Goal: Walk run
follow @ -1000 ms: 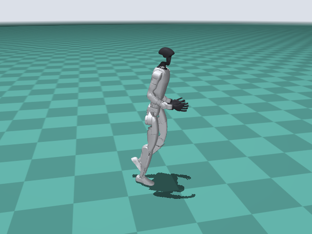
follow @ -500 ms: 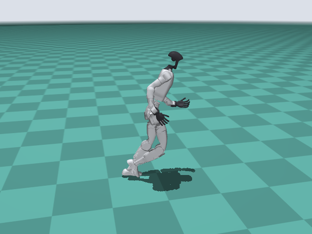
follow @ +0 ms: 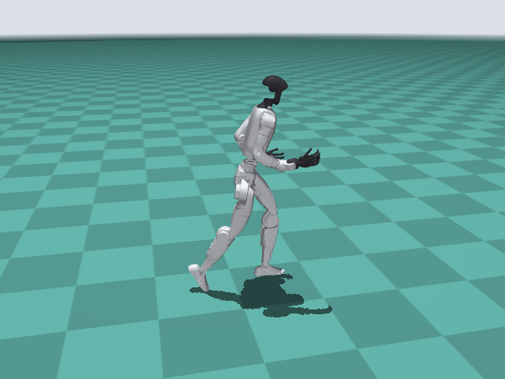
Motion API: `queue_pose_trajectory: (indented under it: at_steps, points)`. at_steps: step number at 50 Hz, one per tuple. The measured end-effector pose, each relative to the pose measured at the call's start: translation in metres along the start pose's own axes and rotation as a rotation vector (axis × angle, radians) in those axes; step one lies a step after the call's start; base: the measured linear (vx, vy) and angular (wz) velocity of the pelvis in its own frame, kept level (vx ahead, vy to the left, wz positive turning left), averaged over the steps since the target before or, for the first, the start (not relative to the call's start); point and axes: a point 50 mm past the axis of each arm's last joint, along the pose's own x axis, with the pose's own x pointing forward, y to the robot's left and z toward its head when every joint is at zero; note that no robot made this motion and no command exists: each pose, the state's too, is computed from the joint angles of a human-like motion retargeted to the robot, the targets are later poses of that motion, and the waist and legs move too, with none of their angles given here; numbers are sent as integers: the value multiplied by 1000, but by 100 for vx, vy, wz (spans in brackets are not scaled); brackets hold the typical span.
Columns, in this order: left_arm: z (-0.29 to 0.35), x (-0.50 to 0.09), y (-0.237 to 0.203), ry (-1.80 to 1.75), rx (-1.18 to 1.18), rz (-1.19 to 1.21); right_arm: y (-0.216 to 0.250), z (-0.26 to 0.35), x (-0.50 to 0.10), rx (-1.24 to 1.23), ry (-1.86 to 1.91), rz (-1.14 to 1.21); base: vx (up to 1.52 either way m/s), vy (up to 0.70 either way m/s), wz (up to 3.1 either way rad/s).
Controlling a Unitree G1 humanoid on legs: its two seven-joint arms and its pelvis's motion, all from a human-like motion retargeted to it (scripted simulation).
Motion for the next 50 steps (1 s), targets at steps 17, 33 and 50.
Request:
queue_pose_trajectory:
  at_steps: [17,33,50]
  points:
    - [28,106,-35,-353,-90,-77,-78,25,-323,-399,1205,-321,257,-43,93]
    - [7,46,-8,-98,-80,-158,-47,-22,-99,-366,344,-212,257,-66,-39]
    - [34,84,-38,-195,96,-292,-66,-41,-212,-592,1036,131,251,-19,-9]
